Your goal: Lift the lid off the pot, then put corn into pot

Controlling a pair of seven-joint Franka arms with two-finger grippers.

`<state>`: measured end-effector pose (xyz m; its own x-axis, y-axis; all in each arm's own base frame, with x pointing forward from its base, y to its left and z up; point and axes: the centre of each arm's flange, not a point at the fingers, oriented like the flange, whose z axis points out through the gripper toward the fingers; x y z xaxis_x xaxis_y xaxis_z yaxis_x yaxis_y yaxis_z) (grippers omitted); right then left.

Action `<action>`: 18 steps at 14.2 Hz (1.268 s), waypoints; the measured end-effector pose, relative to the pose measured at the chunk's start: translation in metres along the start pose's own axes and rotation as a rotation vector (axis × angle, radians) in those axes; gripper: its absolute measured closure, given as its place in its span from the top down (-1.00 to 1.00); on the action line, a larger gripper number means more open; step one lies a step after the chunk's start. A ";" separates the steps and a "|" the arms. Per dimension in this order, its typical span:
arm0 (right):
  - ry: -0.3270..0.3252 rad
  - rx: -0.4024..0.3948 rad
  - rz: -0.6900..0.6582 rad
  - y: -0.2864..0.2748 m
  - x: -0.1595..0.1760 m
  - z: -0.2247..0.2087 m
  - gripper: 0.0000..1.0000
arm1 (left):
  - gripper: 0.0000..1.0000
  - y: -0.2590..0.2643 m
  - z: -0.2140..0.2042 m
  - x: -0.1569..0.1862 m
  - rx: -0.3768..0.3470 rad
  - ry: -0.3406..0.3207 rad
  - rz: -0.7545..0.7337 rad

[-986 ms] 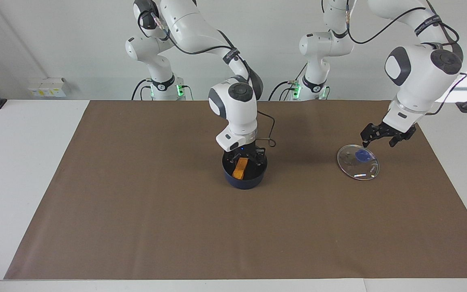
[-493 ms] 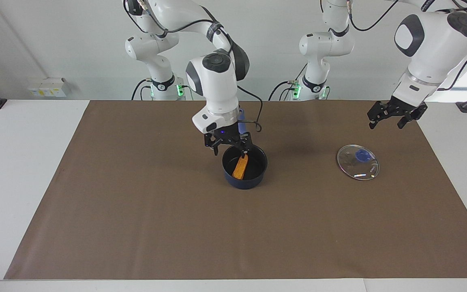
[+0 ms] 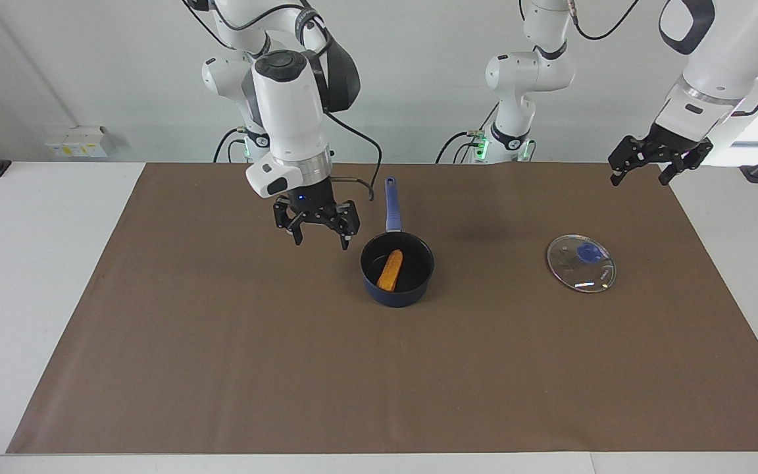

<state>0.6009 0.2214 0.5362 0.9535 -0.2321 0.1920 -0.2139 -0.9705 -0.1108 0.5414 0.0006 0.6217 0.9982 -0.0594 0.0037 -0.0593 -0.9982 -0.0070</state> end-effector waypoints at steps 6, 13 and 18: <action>-0.030 -0.016 -0.065 0.076 0.003 -0.085 1.00 | 1.00 0.008 -0.002 -0.002 -0.001 -0.014 -0.031; -0.112 -0.053 -0.146 0.189 0.005 -0.138 1.00 | 1.00 0.018 -0.013 -0.007 0.000 -0.031 -0.014; -0.124 -0.067 -0.137 0.232 0.012 -0.141 1.00 | 1.00 0.015 -0.013 -0.007 0.000 -0.031 -0.021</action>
<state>0.5331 -0.0156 0.6506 0.9926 -0.0919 0.0791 -0.0901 -0.9956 -0.0259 0.5332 -0.0143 0.6350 0.9989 -0.0382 -0.0271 -0.0384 -0.9992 -0.0068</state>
